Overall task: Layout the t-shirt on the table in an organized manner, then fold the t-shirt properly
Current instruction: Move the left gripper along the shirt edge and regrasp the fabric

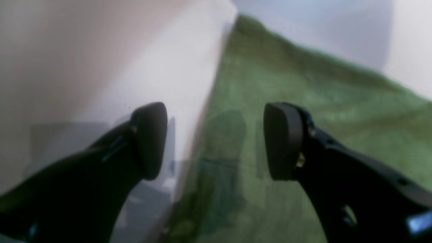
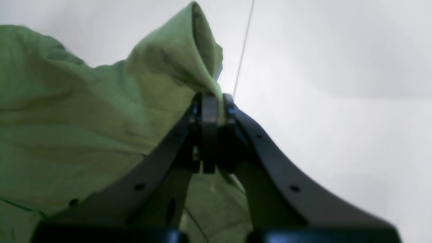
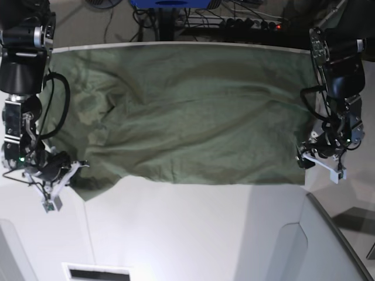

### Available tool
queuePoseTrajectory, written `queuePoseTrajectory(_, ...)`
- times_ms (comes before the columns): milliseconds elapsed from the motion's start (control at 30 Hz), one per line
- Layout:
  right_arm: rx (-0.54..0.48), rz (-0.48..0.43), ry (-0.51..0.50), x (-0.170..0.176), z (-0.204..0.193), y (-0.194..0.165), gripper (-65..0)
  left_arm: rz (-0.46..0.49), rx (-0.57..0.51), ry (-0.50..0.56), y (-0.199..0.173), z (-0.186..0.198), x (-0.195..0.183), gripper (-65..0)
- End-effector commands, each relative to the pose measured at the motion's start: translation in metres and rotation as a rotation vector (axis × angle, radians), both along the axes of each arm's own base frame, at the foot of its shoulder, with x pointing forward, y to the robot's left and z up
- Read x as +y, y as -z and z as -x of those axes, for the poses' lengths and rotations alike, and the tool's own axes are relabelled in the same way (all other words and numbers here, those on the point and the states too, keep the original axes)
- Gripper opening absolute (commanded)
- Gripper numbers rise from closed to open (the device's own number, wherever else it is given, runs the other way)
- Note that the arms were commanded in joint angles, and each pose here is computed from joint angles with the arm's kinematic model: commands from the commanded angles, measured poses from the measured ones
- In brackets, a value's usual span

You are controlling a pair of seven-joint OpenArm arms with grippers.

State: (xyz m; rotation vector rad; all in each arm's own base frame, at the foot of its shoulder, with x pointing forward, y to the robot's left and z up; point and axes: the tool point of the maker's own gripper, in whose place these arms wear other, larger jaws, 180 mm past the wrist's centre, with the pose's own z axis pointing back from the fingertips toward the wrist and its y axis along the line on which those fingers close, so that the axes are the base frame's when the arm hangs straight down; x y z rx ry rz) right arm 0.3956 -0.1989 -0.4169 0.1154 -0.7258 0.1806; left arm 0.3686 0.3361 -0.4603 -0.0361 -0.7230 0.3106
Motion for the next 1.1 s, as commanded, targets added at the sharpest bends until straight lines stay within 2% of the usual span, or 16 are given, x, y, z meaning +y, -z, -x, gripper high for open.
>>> queuePoseTrajectory(0,-0.062,0.008,0.005,-0.008,-0.014,-0.02,-64.8,-0.007,-0.062,0.009,-0.016,-0.016,0.001,-21.7)
queuePoseTrajectory(133,-0.06,0.008,0.005,-0.008,-0.014,-0.019,-64.8,0.03,-0.003,-0.008,0.008,0.0,-0.006,-21.7)
queuePoseTrajectory(233,-0.065,0.009,0.006,-0.009,-0.014,-0.02,-64.8,0.024,-0.023,-0.021,0.014,0.004,-0.004,-22.2)
queuePoseTrajectory(267,-0.066,0.008,0.006,-0.009,-0.014,-0.02,-64.8,0.028,-0.023,-0.026,0.017,0.006,-0.005,-24.7)
queuePoseTrajectory(300,-0.068,0.008,0.006,-0.008,-0.015,-0.02,-64.8,0.032,-0.016,-0.032,0.021,0.009,-0.005,-30.4)
queuePoseTrajectory(400,-0.068,0.007,0.005,-0.008,-0.015,-0.02,-64.8,0.038,-0.014,-0.042,0.024,0.011,-0.004,-59.4)
queuePoseTrajectory(433,-0.068,0.007,0.005,-0.008,-0.015,-0.02,-64.8,0.038,-0.016,-0.046,0.023,0.011,-0.003,-65.0)
queuePoseTrajectory(633,-0.066,0.004,0.005,-0.007,-0.015,-0.019,-64.8,0.01,-0.04,-0.026,0.012,0.006,0.001,-65.0)
queuePoseTrajectory(733,-0.066,0.004,0.005,-0.007,-0.015,-0.019,-64.8,-0.05,-0.112,0.023,-0.013,0.003,-0.001,-65.0)
queuePoseTrajectory(900,-0.066,0.006,0.006,-0.008,-0.014,-0.019,-64.8,-0.094,-0.108,0.102,-0.035,0.017,-0.018,-65.0)
queuePoseTrajectory(1067,-0.066,0.006,0.006,-0.008,-0.014,-0.019,-64.8,-0.142,-0.088,0.165,-0.042,0.046,-0.029,-65.0)
